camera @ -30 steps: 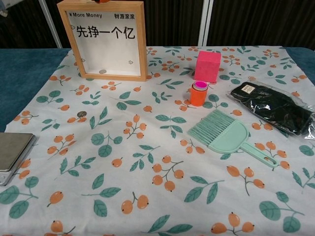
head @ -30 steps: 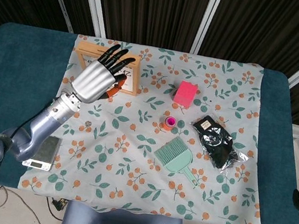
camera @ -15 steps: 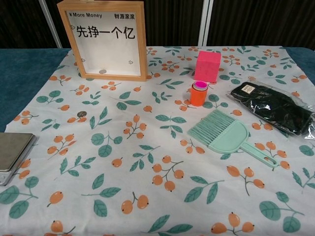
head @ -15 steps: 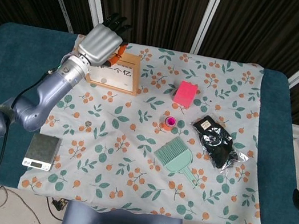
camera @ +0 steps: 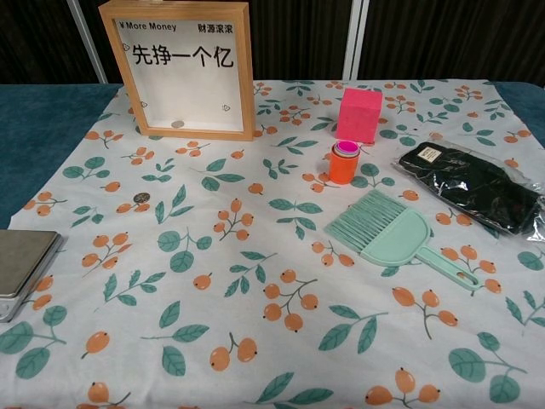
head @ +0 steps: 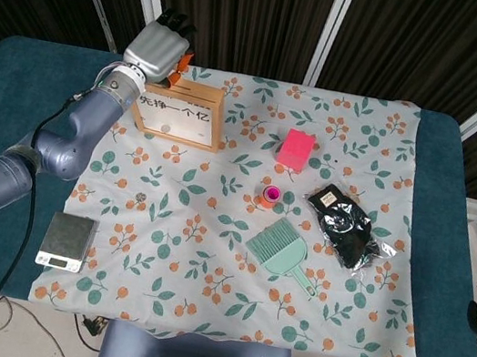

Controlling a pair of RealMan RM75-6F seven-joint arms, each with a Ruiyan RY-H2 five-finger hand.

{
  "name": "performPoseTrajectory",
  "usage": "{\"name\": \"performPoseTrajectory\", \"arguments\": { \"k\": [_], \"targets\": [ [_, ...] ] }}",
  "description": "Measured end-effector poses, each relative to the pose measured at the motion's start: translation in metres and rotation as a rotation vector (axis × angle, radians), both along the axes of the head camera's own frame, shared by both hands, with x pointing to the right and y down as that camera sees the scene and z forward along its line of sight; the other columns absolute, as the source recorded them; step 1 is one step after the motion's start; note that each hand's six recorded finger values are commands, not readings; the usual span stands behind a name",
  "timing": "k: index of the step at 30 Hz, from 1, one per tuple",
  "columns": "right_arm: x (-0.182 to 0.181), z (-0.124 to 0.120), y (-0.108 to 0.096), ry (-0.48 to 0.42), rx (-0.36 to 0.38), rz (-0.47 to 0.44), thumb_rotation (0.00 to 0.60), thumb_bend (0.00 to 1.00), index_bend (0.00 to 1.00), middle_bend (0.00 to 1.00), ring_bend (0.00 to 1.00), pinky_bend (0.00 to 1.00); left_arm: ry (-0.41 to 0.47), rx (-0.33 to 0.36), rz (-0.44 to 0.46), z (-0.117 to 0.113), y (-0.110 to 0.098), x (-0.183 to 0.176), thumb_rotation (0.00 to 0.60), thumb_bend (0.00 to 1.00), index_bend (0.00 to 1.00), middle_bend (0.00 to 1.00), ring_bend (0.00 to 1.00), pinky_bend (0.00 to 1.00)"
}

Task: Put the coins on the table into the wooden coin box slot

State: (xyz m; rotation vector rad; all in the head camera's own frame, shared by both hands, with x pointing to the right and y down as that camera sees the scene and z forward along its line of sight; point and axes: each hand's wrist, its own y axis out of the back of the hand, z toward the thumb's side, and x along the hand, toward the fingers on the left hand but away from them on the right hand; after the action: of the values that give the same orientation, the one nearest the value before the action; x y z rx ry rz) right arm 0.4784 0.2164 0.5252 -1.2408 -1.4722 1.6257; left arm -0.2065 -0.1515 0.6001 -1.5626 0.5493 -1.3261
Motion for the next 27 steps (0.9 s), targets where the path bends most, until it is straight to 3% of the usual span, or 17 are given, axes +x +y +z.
{"name": "performPoseTrajectory", "arguments": {
  "k": [27],
  "targets": [
    [0.0,-0.001,0.001,0.001,-0.001,-0.001,0.6,0.39,0.21,0.05,0.01,0.0,-0.051,-0.04,-0.05,0.027,0.002,-0.024,0.6,0.51,0.63,0.11,0.0,0.0]
  ]
}}
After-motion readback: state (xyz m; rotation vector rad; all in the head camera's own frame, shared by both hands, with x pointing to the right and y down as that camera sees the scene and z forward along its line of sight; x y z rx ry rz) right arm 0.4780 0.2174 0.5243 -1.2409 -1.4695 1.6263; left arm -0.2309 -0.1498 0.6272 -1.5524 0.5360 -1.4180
